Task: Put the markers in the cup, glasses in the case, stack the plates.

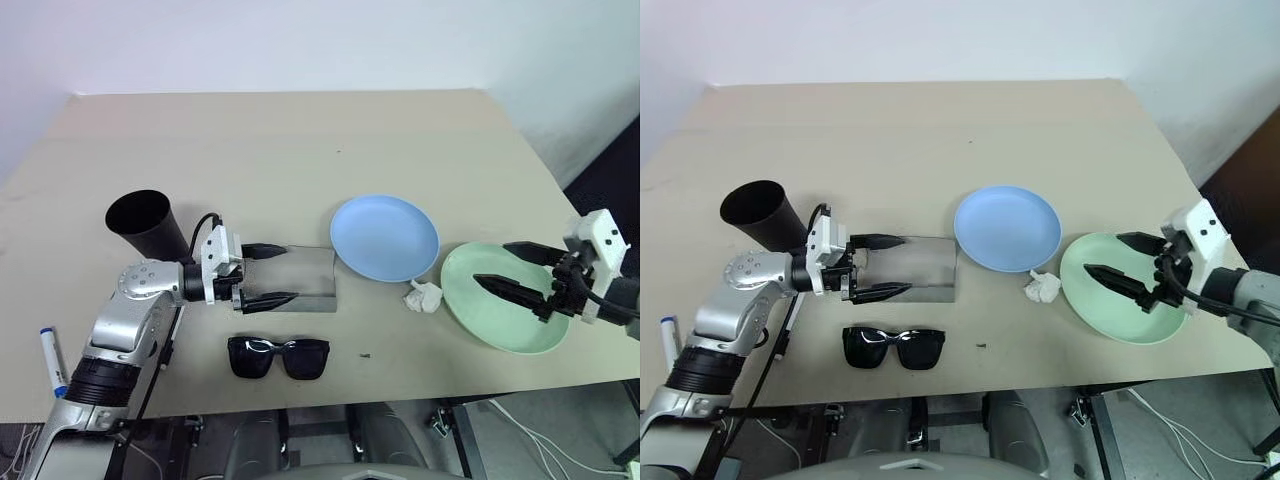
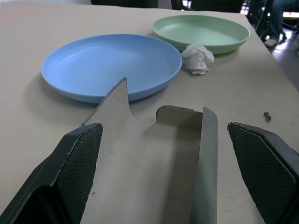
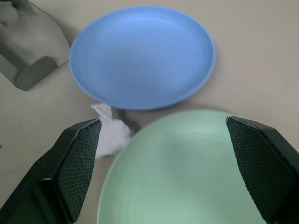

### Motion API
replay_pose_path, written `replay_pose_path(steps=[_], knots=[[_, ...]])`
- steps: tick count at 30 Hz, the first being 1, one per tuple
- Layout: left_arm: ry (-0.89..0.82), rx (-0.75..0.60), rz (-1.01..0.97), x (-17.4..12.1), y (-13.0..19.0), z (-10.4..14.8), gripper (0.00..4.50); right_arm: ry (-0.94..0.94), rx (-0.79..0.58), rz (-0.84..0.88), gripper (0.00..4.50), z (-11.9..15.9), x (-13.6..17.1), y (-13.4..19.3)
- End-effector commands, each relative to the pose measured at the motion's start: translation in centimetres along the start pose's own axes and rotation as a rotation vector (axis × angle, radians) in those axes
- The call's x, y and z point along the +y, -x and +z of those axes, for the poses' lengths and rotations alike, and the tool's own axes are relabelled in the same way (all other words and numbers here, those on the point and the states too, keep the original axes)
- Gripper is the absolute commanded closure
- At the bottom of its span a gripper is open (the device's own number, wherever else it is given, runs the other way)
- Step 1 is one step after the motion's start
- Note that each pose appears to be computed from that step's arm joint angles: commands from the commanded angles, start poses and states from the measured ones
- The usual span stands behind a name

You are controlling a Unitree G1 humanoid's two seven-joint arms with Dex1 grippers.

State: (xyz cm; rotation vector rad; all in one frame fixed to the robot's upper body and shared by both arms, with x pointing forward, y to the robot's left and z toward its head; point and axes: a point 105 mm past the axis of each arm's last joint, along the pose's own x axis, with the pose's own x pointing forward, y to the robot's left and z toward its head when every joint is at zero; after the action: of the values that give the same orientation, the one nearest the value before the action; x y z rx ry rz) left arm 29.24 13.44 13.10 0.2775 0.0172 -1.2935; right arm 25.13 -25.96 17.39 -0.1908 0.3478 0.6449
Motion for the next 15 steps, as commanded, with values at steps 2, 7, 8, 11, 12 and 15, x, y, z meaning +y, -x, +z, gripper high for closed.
replay_pose_path(steps=[2,7,8,11,12,15], knots=[[-0.038,0.006,-0.033,-0.5,0.9,0.7,0.01,0.043,0.019,-0.061,0.0,0.8,-1.4,1.4],[-0.098,0.038,-0.007,-0.4,1.6,1.8,0.01,0.037,0.122,-0.12,0.0,-1.0,-3.4,1.6],[-0.081,0.041,-0.013,-0.5,1.7,2.0,0.01,0.027,0.141,-0.136,0.0,-1.4,-4.0,1.6],[-0.065,0.051,-0.017,-0.7,1.9,2.4,0.01,0.011,0.195,-0.178,0.0,-2.5,-5.5,1.7],[-0.075,0.063,-0.006,-0.6,1.8,2.3,0.01,-0.006,0.213,-0.197,0.0,-3.0,-6.2,1.8],[-0.069,0.077,0.012,-0.6,1.8,2.1,0.01,-0.046,0.251,-0.236,0.0,-4.0,-7.6,1.8]])
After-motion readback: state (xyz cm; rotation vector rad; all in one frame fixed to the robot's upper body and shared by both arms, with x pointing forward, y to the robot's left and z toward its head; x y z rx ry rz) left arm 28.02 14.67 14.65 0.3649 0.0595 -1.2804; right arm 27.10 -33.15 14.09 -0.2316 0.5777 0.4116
